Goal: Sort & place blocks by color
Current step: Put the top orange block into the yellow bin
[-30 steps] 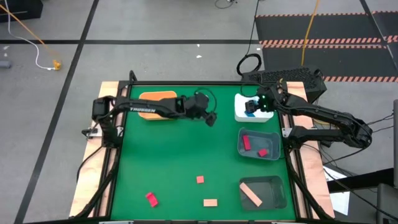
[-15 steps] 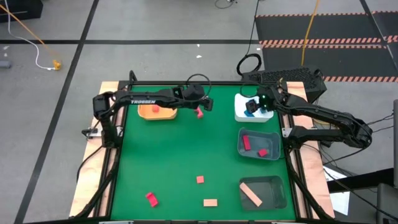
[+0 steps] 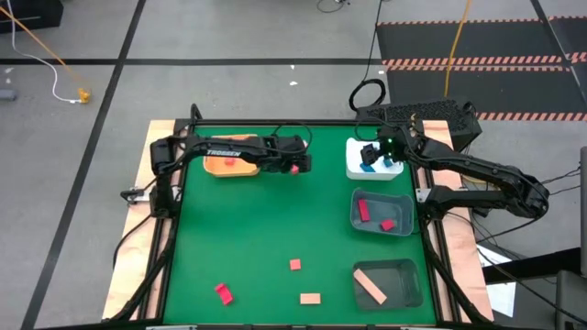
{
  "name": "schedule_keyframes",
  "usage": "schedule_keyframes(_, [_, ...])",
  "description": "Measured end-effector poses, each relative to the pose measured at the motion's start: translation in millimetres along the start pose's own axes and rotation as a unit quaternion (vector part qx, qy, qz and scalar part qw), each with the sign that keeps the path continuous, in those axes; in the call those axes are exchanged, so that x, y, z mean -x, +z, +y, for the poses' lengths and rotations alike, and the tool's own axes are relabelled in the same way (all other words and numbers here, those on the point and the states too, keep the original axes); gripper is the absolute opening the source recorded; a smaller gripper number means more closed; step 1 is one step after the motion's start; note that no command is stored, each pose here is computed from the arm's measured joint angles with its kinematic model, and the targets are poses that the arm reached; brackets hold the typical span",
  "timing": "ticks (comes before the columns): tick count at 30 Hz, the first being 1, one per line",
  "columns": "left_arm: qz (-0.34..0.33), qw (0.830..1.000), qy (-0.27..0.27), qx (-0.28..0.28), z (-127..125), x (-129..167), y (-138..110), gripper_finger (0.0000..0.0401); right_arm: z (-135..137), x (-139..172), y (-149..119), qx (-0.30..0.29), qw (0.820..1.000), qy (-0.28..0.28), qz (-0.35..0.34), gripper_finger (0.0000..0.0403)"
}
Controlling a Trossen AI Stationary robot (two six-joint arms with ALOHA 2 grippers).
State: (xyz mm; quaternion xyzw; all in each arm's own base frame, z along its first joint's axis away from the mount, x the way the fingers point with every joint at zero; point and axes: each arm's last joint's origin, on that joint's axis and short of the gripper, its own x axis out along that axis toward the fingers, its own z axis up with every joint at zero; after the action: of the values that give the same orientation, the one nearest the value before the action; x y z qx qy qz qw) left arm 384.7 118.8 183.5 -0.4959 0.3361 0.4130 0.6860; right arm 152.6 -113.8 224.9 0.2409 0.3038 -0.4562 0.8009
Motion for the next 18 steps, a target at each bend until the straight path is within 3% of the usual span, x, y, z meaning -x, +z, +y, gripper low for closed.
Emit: schedule_keyframes(18, [-0.029,0.999,0.006,0.038,4.9,-30.0,7.0,0.0365,0.1,0.0,0.4,0.007,1.000,0.000,-0.002,0.0293])
